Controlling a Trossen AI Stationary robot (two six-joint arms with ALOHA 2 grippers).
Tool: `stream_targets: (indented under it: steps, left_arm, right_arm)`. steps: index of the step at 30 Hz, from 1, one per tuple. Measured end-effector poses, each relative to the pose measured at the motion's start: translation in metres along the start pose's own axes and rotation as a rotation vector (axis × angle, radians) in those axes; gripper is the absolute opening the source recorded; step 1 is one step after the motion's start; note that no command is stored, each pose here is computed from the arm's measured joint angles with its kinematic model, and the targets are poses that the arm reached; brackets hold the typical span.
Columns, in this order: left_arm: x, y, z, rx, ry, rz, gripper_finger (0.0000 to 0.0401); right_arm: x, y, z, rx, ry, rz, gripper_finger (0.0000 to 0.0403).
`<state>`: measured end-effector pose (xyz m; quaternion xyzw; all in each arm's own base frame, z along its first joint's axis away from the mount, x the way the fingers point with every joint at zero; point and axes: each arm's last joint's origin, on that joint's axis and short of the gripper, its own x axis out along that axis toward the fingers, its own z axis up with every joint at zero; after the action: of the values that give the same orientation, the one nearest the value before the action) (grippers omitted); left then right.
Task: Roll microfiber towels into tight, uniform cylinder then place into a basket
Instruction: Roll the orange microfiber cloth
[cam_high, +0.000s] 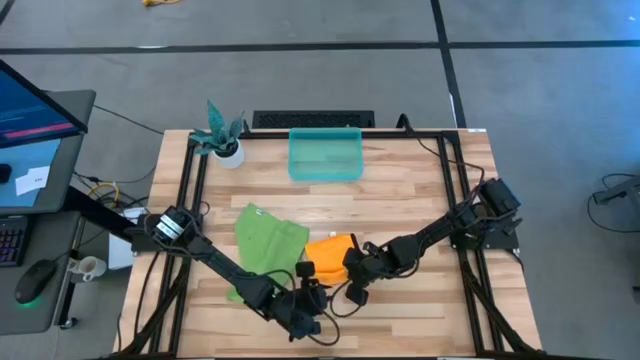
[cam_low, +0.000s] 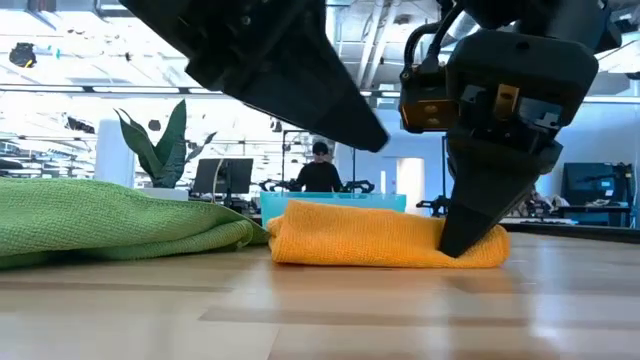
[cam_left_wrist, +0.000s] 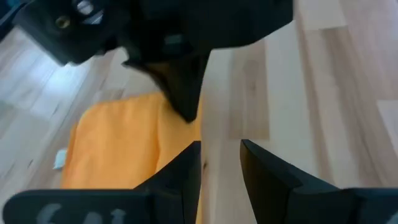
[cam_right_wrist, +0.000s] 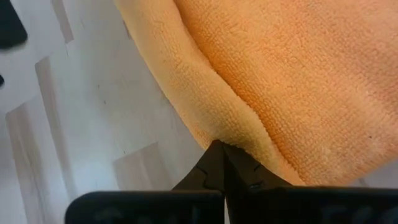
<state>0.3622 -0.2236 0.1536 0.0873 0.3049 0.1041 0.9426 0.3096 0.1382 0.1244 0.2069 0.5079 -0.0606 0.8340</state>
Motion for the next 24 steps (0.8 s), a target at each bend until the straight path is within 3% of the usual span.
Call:
stream_targets:
  steps: [5, 16, 24]
  left_arm:
    - [0.011, 0.007, -0.005, 0.007, -0.044, -0.062, 0.0087]
    - [0.042, 0.044, -0.014, -0.05, 0.041, -0.121, 0.0005]
    - [0.051, 0.059, -0.024, -0.093, 0.084, -0.084, 0.0002]
  right_arm:
    - [0.0, 0.0, 0.0, -0.002, 0.0, 0.002, 0.0014]
    - [0.0, 0.0, -0.001, -0.002, 0.001, 0.001, 0.0014]
    - [0.0, 0.0, -0.001, -0.002, 0.002, 0.002, 0.0015]
